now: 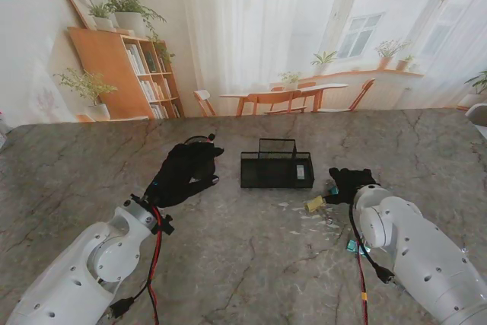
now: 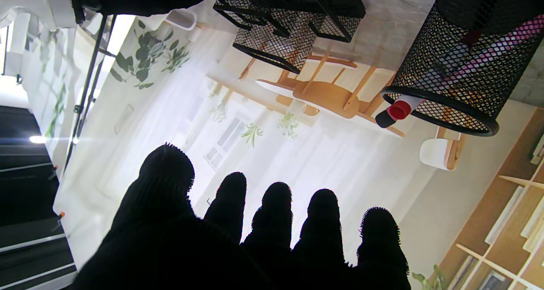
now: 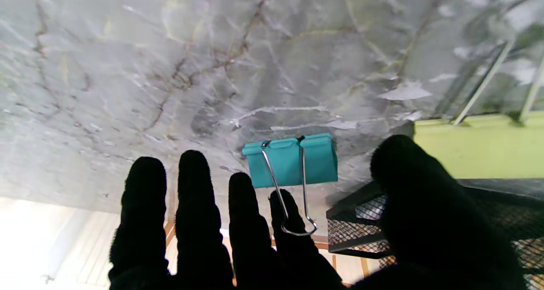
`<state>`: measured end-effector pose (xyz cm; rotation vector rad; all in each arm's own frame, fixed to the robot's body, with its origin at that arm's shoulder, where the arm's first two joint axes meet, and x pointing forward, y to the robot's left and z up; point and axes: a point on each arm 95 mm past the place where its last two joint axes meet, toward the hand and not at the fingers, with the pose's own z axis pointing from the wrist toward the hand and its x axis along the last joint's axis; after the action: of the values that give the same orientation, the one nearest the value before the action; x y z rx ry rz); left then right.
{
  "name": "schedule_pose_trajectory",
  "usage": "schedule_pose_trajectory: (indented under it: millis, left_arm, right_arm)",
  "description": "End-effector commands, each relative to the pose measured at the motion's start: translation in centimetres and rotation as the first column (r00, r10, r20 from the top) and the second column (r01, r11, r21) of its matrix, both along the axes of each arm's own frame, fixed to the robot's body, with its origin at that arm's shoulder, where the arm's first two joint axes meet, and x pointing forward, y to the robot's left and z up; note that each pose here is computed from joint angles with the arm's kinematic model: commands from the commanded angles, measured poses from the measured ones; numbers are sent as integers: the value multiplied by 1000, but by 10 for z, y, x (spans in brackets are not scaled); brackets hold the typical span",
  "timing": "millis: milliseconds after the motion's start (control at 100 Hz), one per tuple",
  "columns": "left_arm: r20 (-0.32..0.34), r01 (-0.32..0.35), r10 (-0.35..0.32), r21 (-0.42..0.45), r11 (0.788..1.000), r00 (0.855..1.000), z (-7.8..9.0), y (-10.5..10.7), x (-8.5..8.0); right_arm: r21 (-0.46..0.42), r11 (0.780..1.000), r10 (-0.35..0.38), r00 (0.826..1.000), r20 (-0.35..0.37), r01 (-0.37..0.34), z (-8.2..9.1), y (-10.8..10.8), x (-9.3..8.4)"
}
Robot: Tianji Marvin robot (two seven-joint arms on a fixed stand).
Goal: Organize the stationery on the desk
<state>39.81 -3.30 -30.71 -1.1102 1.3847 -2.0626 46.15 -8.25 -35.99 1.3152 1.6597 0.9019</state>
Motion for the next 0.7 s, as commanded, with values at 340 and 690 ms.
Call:
schedule_pose_trajectory:
  millis: [340,690]
  left_arm:
    - [-15,10,-10,2,1000,1000,-1,-5,1]
    - [-16,9,-8,7,1000,1000,-2,-5,1]
  right_arm:
    - [-17,1000,15,1000,-17,-15,-6,-5,2]
    - [-50,998,46,999,2,-46,-14,-7,7]
